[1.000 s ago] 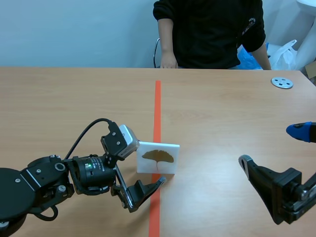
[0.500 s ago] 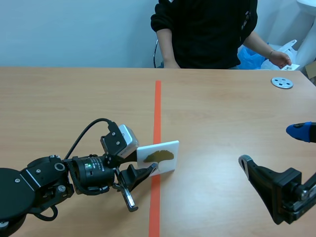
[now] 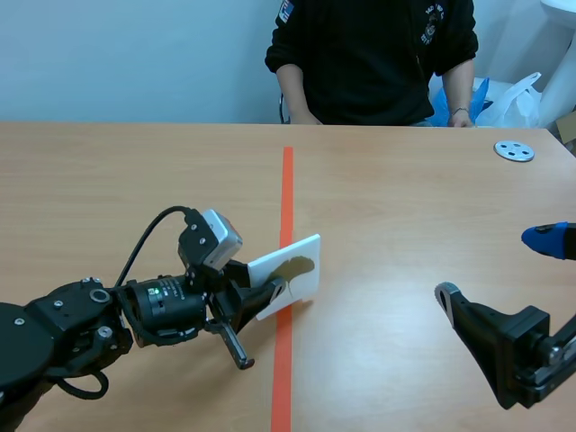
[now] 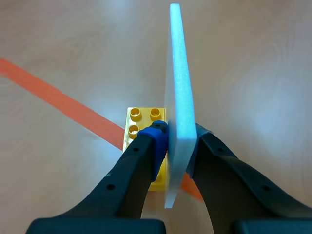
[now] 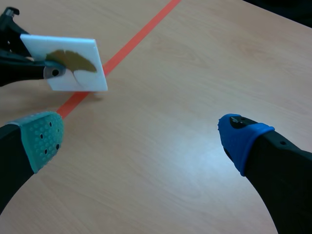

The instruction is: Sort the leaf by its shape. The table is split by an orange tape line. A compound leaf with several leaflets goes to the left side, a simple leaf with one blade goes to the right side. Return to the home posture when a red brick is placed on the table.

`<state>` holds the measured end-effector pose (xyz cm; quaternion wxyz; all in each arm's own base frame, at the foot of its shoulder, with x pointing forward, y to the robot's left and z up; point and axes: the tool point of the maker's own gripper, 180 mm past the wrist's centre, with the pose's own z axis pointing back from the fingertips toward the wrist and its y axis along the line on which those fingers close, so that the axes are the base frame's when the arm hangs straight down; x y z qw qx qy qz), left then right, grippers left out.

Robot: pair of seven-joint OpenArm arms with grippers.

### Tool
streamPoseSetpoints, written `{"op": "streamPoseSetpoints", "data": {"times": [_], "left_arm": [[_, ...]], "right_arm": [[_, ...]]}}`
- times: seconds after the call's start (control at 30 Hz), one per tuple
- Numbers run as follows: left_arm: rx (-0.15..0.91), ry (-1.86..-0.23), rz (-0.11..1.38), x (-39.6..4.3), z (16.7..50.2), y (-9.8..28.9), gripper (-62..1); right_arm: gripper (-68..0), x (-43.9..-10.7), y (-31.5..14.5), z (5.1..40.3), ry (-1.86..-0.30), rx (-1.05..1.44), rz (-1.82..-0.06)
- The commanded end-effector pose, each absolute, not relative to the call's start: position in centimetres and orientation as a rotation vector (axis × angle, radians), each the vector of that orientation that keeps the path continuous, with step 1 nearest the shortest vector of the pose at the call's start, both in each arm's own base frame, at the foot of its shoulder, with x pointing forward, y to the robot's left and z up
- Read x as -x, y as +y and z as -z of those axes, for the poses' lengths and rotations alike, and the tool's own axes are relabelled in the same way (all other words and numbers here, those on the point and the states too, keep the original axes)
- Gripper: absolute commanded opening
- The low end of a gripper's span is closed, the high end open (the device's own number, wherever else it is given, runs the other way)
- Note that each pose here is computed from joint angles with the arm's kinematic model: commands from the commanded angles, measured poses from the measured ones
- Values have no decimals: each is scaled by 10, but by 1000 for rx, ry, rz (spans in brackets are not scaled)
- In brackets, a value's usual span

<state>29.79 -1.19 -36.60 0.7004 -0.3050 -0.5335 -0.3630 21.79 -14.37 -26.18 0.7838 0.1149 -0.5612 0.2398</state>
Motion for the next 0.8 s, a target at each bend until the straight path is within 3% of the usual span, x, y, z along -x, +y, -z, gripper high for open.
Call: {"op": "streamPoseSetpoints", "data": {"times": [0.0, 0.13, 0.3, 0.47, 0.77], "left_arm": [[693, -1288, 738, -318, 335, -7, -554], [637, -1358, 592, -349, 313, 22, -554], [412, -1439, 416, -388, 300, 85, -554], [285, -1474, 296, -403, 290, 137, -554], [127, -1420, 92, -401, 309, 210, -554]], "right_arm": [[4, -224, -144, 252, -1251, -243, -517], [4, -224, -144, 252, -1251, -243, -517], [4, -224, -144, 252, -1251, -243, -517], [4, -224, -144, 252, -1251, -243, -517], [4, -224, -144, 252, -1250, -242, -517]]}}
